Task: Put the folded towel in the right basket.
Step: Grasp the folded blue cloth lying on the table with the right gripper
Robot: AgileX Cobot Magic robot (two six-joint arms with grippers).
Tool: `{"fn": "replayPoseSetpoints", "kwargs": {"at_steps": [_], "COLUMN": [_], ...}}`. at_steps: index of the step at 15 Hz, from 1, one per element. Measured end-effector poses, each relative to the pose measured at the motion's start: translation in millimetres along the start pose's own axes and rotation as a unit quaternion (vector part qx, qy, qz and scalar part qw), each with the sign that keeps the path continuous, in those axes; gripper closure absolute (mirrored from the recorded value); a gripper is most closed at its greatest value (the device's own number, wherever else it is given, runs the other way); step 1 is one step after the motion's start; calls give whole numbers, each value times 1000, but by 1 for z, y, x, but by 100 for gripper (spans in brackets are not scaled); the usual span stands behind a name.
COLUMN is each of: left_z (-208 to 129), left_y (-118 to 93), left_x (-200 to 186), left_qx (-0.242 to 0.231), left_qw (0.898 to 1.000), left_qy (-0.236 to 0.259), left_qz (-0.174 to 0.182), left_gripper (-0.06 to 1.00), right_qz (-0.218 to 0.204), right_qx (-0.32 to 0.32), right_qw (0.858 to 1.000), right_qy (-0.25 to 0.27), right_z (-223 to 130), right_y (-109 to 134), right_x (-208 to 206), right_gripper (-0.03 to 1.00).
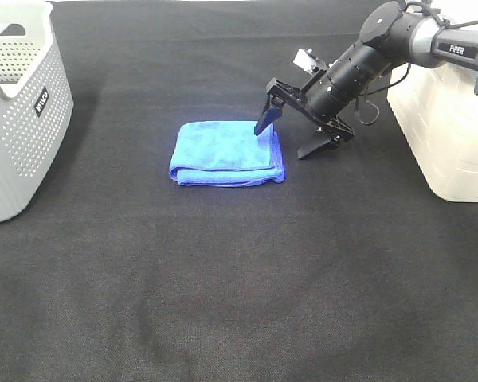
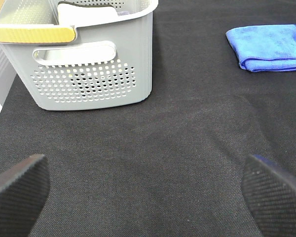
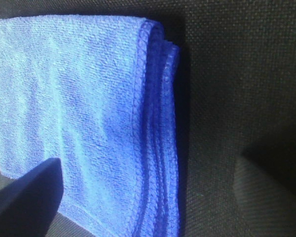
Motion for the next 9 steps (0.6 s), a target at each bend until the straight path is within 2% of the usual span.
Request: {"fn": "replayPoseSetpoints", "kwargs": {"at_steps": [3,5,9], "left_z": [0,0,0], "left_y": [0,0,0], "left_x": [0,0,0], "left_qx": [0,0,0], "left_qw": [1000,1000,1000], "left_qy": [0,0,0], "left_qz": [0,0,0], "left_gripper": [-5,-5,-5], "right_qz": [2,8,48], "right_qx": [2,-2,-14], "right_qw": [1000,1000,999], "right_qy": [3,10,18], "right_z": [0,-6,-31], "right_y": [-1,8,50], "right_x": [3,13,52], "right_gripper": [6,6,10]}}
Point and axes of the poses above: a point on each arm's last joint axis where the gripper is mounted, x pointing out along that axis toward the gripper, y along the wrist's bending axis when the last joint is at zero, z = x × y, the point moved 2 cm from there along x, pointing out along that axis toward the gripper, and after that the axes turned 7 degrees about x, right-handed, at the moved point
